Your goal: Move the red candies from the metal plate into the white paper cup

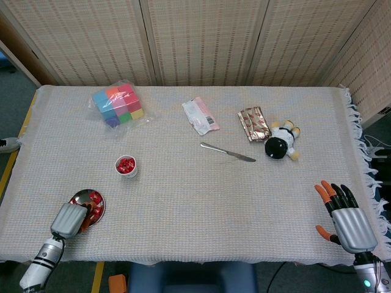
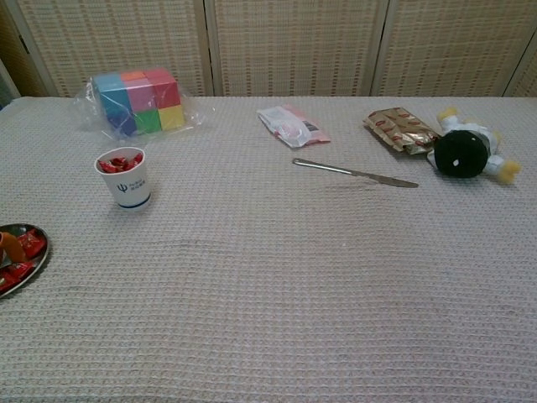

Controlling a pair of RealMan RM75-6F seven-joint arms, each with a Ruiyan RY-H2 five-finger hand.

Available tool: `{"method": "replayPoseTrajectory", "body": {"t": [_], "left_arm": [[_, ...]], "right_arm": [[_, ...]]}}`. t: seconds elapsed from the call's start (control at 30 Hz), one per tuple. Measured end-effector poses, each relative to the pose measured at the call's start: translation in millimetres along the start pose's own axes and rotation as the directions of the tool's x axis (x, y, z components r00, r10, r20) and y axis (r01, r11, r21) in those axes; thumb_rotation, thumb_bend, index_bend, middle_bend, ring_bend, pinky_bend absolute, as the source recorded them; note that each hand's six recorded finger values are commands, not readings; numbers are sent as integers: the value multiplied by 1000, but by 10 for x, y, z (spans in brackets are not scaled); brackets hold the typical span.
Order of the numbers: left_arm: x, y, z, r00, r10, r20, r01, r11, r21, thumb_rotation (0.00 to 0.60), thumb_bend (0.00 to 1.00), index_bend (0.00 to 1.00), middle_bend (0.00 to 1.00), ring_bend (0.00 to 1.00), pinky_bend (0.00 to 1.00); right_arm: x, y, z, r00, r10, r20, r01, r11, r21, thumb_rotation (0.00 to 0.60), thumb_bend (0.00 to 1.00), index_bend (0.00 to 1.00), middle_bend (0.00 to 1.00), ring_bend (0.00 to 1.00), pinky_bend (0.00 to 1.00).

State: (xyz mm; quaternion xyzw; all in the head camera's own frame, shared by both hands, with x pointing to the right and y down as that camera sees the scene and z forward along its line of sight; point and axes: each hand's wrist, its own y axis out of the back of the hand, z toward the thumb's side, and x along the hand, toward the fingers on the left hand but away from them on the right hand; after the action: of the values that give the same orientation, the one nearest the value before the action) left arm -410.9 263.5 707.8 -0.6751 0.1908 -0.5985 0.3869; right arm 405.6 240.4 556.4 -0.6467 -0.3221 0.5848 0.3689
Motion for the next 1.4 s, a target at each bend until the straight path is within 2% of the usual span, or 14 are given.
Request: {"method": "replayPoseTrajectory", "body": {"t": [0.33, 0.77, 1.07, 1.4], "left_arm": [[41, -4, -3, 1000, 16, -6, -16, 1000, 4, 600, 415, 501, 593, 881, 1000], [45, 137, -43, 997, 78, -18, -79, 996, -46, 600, 408, 545, 630, 883, 1000], [151, 538, -69, 983, 180, -28, -182, 979, -97, 600, 414, 542, 627, 883, 1000], [392, 898, 16, 975, 224, -10, -223, 966, -129, 600, 415, 542, 627, 883, 1000]], "right_arm": [[-2, -2, -3, 1000, 1, 1, -1, 1000, 1, 600, 115, 0, 0, 0, 0], [-3, 1, -6, 1000, 0, 3, 0, 1000, -1, 600, 115, 0, 0, 0, 0], [-13, -4, -9, 1000, 2, 4, -2, 1000, 1, 600, 116, 0, 0, 0, 0], [-30, -19, -15, 1000, 6, 10, -6, 1000, 4, 600, 115, 0, 0, 0, 0]]}}
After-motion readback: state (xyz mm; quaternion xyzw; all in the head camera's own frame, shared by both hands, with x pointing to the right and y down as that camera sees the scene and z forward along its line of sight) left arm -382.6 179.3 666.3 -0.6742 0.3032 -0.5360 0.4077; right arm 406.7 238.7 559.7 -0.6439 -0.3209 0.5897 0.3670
